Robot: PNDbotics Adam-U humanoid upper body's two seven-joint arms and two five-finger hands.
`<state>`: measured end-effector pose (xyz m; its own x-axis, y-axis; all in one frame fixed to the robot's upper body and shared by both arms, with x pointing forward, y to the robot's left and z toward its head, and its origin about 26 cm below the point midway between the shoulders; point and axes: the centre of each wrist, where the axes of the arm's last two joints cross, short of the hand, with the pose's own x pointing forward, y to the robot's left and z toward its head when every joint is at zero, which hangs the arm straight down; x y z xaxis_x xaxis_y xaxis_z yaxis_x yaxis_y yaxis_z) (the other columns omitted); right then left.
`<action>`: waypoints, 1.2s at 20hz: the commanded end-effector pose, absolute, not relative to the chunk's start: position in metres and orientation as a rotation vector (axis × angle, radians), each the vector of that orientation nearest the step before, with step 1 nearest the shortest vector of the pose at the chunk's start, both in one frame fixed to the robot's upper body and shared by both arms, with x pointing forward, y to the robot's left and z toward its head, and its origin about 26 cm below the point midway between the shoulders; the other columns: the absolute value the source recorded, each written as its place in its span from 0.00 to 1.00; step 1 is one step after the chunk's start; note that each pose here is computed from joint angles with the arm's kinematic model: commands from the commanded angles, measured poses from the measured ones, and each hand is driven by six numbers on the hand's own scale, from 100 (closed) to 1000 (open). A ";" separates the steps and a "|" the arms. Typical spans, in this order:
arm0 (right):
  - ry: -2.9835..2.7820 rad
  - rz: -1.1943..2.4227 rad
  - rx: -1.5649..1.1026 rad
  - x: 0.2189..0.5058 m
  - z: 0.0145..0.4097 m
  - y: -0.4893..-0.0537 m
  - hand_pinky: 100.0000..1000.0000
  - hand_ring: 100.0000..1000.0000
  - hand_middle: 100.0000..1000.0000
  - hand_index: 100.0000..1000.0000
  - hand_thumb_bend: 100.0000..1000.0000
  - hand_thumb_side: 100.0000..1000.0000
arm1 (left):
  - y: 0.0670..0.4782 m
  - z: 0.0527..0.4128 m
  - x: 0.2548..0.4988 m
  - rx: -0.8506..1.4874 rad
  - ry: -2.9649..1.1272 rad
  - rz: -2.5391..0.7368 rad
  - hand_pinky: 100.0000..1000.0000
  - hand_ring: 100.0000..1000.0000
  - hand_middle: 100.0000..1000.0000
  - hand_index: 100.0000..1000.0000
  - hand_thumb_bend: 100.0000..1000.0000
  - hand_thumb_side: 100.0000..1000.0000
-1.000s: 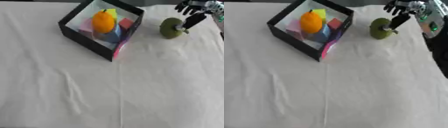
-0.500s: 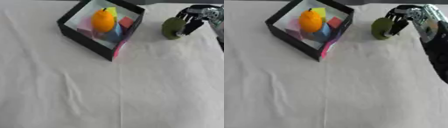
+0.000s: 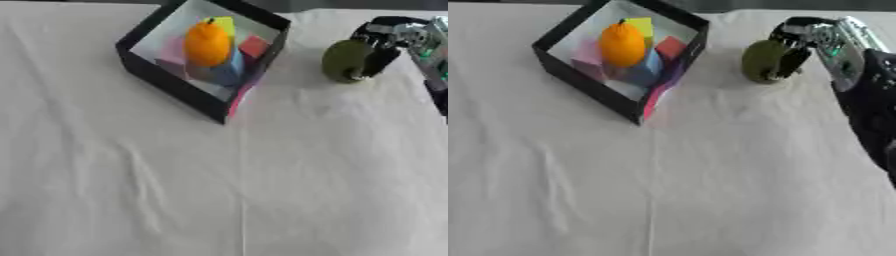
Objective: Pick up objects on the table and place them in the box.
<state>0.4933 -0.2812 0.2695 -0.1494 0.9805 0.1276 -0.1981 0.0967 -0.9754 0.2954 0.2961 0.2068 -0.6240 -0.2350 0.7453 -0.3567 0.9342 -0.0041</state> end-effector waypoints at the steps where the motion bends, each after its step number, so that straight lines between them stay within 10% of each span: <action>1: -1.331 1.291 -0.963 0.488 0.297 -0.279 0.80 0.66 0.46 0.62 0.27 0.00 | 0.298 0.217 0.293 0.426 -2.303 0.171 0.52 0.70 0.71 0.78 0.31 0.68; 14: -1.810 1.354 -0.896 0.434 0.385 -0.198 0.77 0.60 0.43 0.58 0.25 0.00 | 0.300 0.215 0.292 0.435 -2.298 0.174 0.52 0.71 0.71 0.78 0.32 0.68; 24: -1.840 1.467 -0.810 0.442 0.353 -0.091 0.77 0.62 0.44 0.60 0.25 0.00 | 0.293 0.221 0.295 0.379 -2.332 0.180 0.53 0.71 0.71 0.78 0.33 0.66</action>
